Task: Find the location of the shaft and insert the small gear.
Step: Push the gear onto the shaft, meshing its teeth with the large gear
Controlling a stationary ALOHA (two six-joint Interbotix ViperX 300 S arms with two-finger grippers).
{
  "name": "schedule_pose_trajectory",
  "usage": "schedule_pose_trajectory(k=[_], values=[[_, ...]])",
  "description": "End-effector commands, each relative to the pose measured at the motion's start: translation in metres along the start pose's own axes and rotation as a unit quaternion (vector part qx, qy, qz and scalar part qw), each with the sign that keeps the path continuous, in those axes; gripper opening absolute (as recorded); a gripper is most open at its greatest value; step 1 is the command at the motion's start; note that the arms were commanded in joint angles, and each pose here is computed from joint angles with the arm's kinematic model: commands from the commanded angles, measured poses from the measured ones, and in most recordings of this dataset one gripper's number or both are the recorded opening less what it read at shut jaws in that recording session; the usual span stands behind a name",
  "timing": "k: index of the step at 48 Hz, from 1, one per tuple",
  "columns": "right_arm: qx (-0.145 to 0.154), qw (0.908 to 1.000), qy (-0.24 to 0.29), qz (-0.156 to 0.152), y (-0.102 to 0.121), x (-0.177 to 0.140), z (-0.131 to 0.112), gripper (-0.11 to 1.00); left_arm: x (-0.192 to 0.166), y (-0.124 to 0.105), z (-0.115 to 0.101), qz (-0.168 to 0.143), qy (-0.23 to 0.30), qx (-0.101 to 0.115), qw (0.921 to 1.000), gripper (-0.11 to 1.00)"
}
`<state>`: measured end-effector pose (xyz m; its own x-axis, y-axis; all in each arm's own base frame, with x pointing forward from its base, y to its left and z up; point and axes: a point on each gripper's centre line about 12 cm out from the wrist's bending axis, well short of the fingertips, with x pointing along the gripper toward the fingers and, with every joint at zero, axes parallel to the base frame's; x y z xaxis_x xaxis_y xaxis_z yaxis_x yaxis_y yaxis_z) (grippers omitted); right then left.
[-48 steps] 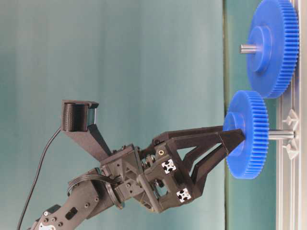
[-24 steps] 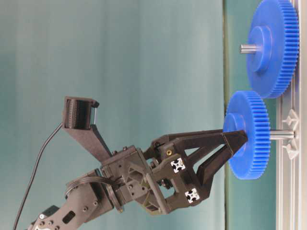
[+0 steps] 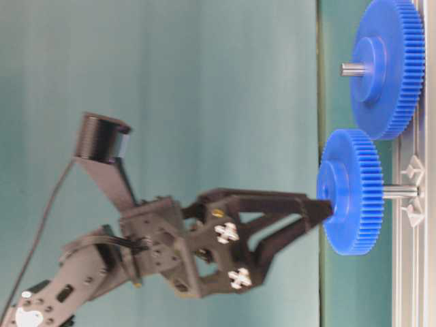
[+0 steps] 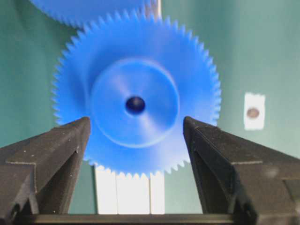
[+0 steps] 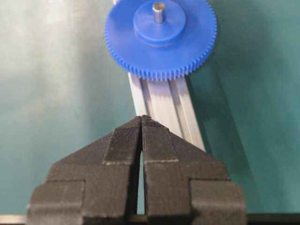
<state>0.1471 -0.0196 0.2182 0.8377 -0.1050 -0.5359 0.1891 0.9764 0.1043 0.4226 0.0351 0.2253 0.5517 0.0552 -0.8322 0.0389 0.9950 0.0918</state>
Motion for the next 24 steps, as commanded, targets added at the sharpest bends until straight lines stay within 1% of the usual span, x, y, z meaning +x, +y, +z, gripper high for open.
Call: schedule_pose_trajectory(k=[1,6,13,24], values=[[0.005,0.9999,-0.012,0.000,0.001,-0.002,0.010,0.02,-0.019,0.006,0.011,0.008,-0.028,-0.002,0.9996,0.77],[0.005,0.9999,-0.015,0.000,0.001,-0.002,0.010,0.02,-0.015,0.010,0.006,0.010,-0.021,-0.005,0.9997,0.77],[0.005,0.9998,-0.017,0.000,0.001,-0.002,0.010,0.02,-0.014,0.024,0.003,0.020,-0.023,-0.016,0.9994,0.77],[0.005,0.9998,-0.017,0.000,0.001,-0.002,0.010,0.02,-0.012,0.034,0.001,0.028,-0.025,-0.020,0.9991,0.76]])
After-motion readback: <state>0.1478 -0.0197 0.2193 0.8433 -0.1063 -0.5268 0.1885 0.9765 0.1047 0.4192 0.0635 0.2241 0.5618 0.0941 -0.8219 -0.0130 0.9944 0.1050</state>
